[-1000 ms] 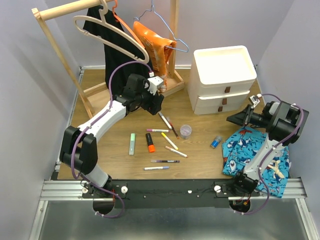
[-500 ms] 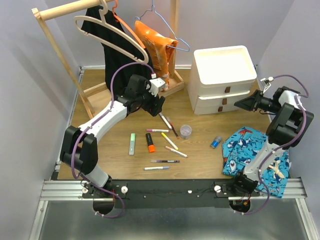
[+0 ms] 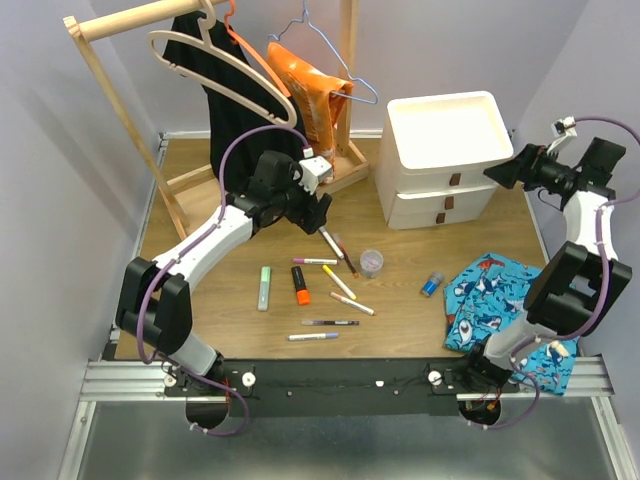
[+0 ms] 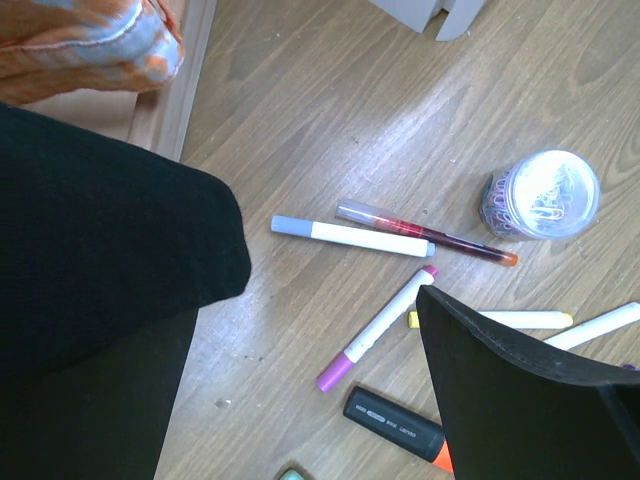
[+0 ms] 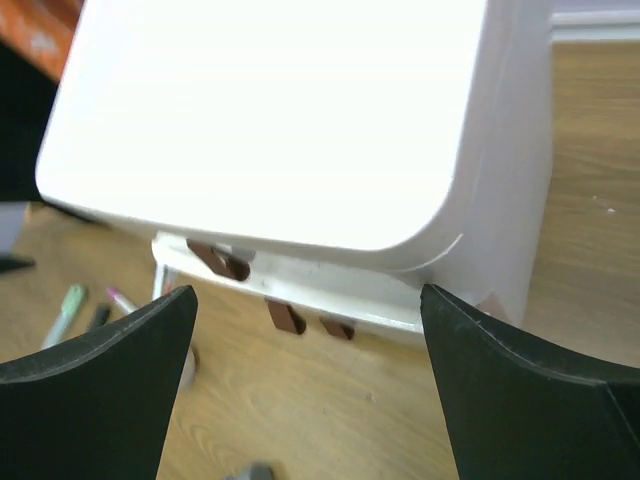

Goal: Sort the stationery into containers
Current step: Open the drawer in the storage box.

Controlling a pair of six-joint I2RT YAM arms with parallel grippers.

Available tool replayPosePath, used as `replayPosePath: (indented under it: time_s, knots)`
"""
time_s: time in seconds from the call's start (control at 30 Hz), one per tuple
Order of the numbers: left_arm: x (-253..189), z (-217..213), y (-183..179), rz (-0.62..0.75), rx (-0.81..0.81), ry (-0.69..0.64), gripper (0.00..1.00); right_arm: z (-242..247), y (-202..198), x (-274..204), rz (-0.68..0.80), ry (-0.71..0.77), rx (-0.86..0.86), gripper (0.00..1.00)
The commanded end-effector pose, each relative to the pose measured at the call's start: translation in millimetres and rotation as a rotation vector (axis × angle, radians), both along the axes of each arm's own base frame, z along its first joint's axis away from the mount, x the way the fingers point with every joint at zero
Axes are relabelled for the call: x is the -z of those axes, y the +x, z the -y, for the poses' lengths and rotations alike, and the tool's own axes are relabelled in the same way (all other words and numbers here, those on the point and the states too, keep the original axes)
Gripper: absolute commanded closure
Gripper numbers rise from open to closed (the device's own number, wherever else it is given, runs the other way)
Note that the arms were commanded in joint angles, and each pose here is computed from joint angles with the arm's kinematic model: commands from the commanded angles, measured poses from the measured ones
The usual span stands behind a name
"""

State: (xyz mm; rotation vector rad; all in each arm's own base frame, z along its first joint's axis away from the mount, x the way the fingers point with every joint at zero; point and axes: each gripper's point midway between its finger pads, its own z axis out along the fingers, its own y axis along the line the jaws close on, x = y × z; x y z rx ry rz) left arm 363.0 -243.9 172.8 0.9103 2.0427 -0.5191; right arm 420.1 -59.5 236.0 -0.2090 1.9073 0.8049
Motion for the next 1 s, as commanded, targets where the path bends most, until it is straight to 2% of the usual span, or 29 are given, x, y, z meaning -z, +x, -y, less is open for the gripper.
replayPosePath:
  time_s: [0.0,0.07,0.1,0.13,0.23,0.5,0.63,0.97]
  knots:
    - [-17,0,-11,0.044,0.015,-0.038,0.01,-4,-6,-8,-0.073,0.246,0.244,0.00]
    - [-14,-3,-16,0.038,0.011,-0.033,0.01,-6,-18,-5,-0.133,0.330,0.351,0.02]
    - [-12,-5,-17,0.032,0.010,-0.028,0.01,-13,-30,19,-0.205,0.383,0.370,0.03]
    - [-10,-6,-20,0.030,0.012,-0.024,0.01,-17,-35,22,-0.253,0.453,0.395,0.05]
    - [-4,-9,-24,0.020,0.009,-0.017,0.01,-37,-54,40,-0.357,0.601,0.378,0.12]
    - [11,-11,-26,-0.010,0.006,0.002,0.01,-35,-53,67,-0.310,0.591,0.395,0.19]
    - [15,-8,-22,-0.022,0.000,0.004,0.01,-37,-48,75,-0.315,0.639,0.407,0.28]
    - [22,-4,-15,-0.039,-0.003,0.005,0.01,-58,-42,93,-0.333,0.685,0.363,0.35]
